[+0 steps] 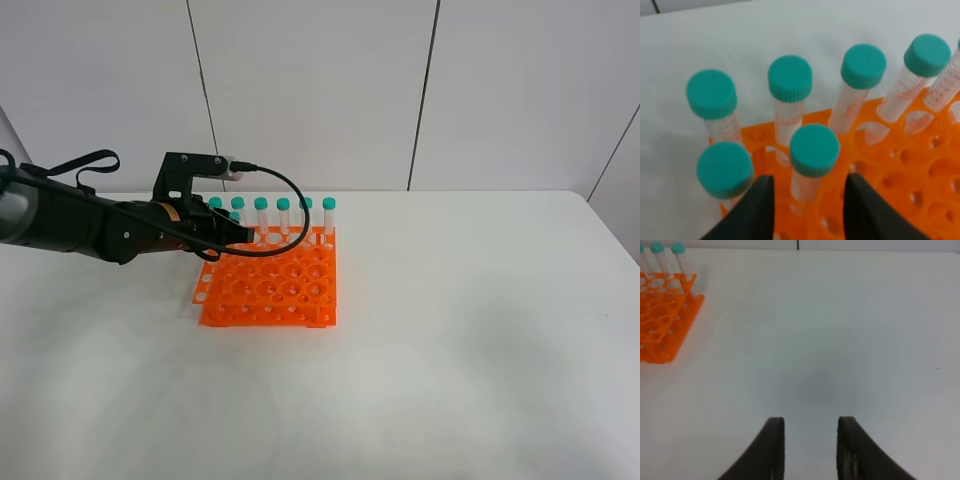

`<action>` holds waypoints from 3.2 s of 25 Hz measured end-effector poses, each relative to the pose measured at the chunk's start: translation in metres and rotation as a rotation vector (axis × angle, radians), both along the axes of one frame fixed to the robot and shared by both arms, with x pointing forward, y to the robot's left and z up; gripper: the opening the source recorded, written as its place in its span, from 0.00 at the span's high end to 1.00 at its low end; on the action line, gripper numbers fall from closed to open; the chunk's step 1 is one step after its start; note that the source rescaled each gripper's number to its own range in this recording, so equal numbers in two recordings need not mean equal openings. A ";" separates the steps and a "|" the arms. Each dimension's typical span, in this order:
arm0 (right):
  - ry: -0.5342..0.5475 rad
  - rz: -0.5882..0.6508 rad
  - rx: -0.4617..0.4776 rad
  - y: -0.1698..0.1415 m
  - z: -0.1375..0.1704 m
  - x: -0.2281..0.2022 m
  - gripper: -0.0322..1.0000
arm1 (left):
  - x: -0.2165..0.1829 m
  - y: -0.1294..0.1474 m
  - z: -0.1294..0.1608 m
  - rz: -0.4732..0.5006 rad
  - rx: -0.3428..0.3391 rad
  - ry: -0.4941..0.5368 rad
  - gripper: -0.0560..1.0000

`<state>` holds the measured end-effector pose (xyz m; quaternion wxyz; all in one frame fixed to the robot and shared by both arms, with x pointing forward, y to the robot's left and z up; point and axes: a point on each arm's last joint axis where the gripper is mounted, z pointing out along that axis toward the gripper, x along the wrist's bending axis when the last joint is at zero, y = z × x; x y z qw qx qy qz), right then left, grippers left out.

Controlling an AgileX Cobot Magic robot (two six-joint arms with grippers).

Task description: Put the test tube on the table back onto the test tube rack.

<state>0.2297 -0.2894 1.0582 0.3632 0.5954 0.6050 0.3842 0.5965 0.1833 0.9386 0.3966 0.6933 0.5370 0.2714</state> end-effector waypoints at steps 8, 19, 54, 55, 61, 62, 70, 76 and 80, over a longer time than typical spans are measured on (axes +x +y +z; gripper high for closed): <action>0.000 0.000 0.000 0.000 0.000 0.000 0.69 | -0.011 0.003 0.033 0.020 -0.039 0.005 0.78; 0.000 0.000 0.000 0.000 0.000 0.000 0.69 | -0.029 0.009 0.063 -0.004 0.003 0.037 0.22; 0.000 0.000 0.000 0.000 0.000 0.000 0.69 | -0.090 0.141 0.125 0.343 0.089 0.036 0.00; 0.000 0.000 0.000 0.000 0.000 0.000 0.69 | -0.091 0.142 0.123 0.346 0.090 0.041 0.00; 0.000 0.000 0.000 0.000 0.000 0.000 0.69 | -0.094 0.141 0.124 0.349 0.085 0.052 0.00; 0.000 0.000 0.000 0.000 0.000 0.000 0.69 | -0.097 0.140 0.126 0.348 0.084 0.048 0.00; 0.000 0.000 0.000 0.000 0.000 0.000 0.69 | -0.140 0.114 0.169 0.259 0.046 -0.097 0.00; 0.000 0.000 0.000 0.000 0.000 0.000 0.69 | -0.162 0.100 0.165 0.192 0.033 -0.110 0.00; 0.000 0.000 0.000 0.000 0.000 0.000 0.69 | -0.178 0.102 0.148 0.195 0.024 -0.102 0.00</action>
